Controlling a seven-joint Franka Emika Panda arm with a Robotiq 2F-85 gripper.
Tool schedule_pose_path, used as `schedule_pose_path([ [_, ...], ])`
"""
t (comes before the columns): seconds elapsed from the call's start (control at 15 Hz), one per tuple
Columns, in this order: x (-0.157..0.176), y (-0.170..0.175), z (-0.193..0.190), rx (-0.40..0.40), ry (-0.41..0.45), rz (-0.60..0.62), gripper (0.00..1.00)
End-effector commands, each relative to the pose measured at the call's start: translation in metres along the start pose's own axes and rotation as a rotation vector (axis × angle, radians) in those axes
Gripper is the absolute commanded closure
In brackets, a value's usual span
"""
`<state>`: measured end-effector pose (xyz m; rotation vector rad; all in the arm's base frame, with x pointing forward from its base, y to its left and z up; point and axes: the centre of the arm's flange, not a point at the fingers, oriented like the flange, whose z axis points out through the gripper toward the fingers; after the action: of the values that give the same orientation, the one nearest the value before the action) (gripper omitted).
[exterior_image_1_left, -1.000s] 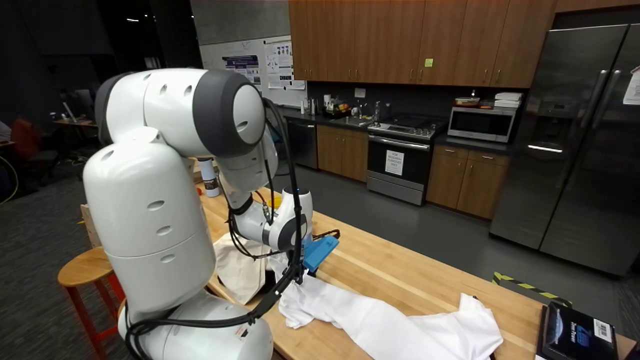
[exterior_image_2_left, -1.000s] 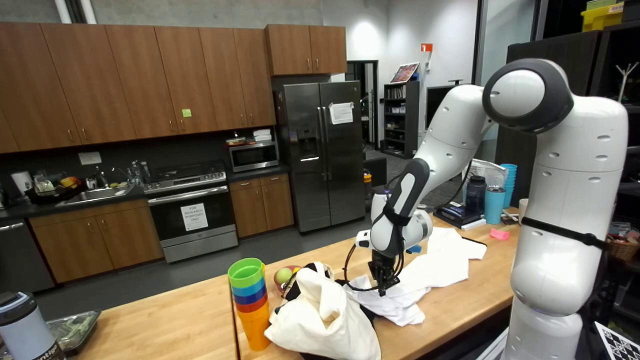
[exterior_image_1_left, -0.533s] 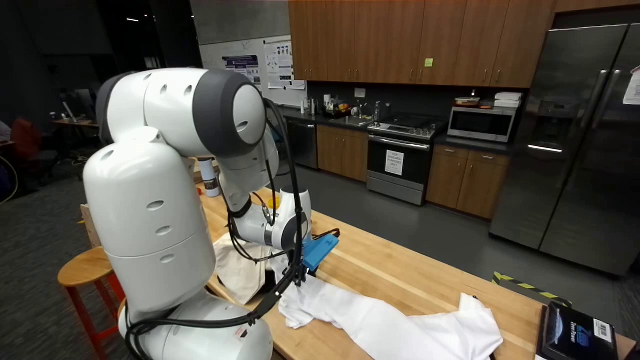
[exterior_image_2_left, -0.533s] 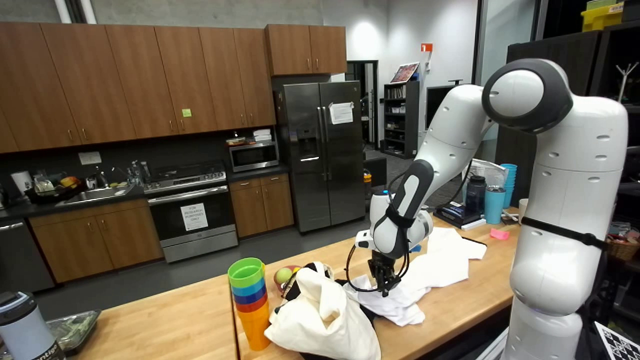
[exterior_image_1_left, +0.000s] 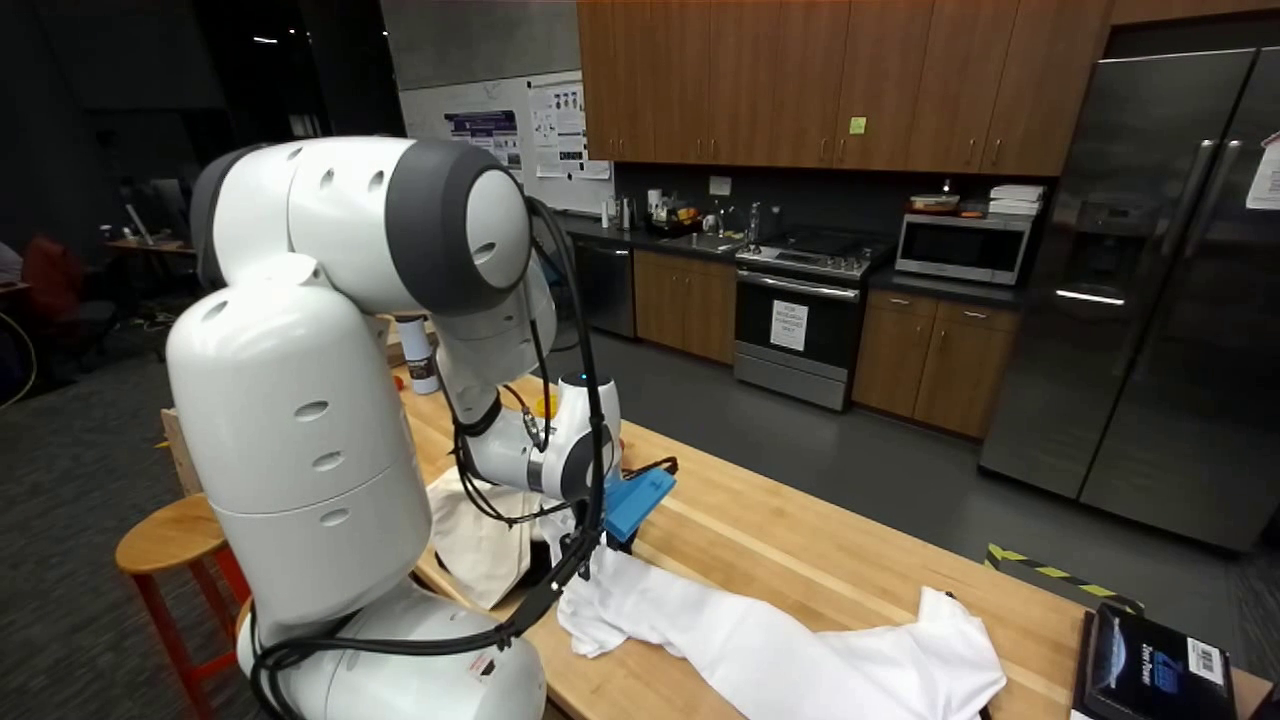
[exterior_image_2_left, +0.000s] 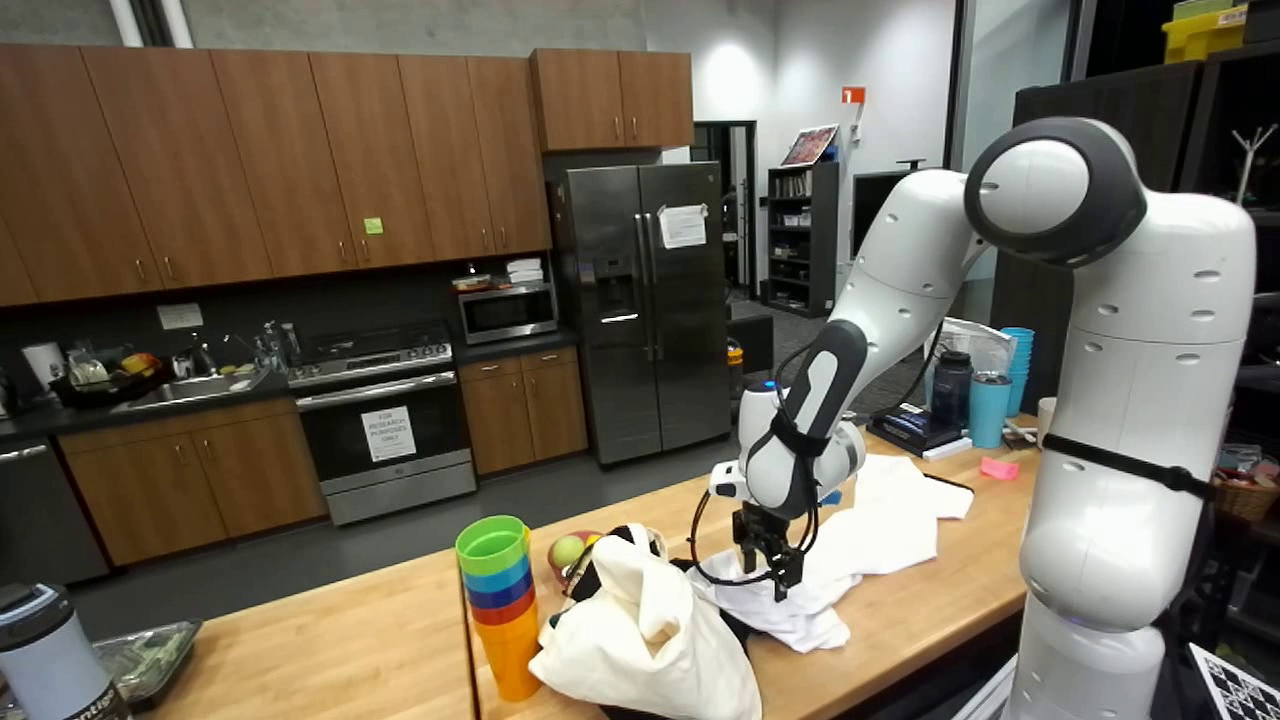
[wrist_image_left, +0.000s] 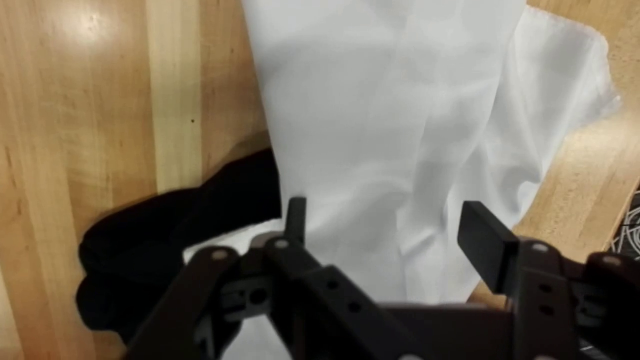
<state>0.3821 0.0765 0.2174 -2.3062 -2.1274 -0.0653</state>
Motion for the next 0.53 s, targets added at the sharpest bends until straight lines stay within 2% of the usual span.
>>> schedule_pose_path([
  [0.0, 0.0023, -0.003, 0.0001, -0.006, -0.001, -0.001, 0.0],
  [0.47, 0.0016, -0.0019, 0.0037, -0.003, -0.001, 0.003, 0.0],
])
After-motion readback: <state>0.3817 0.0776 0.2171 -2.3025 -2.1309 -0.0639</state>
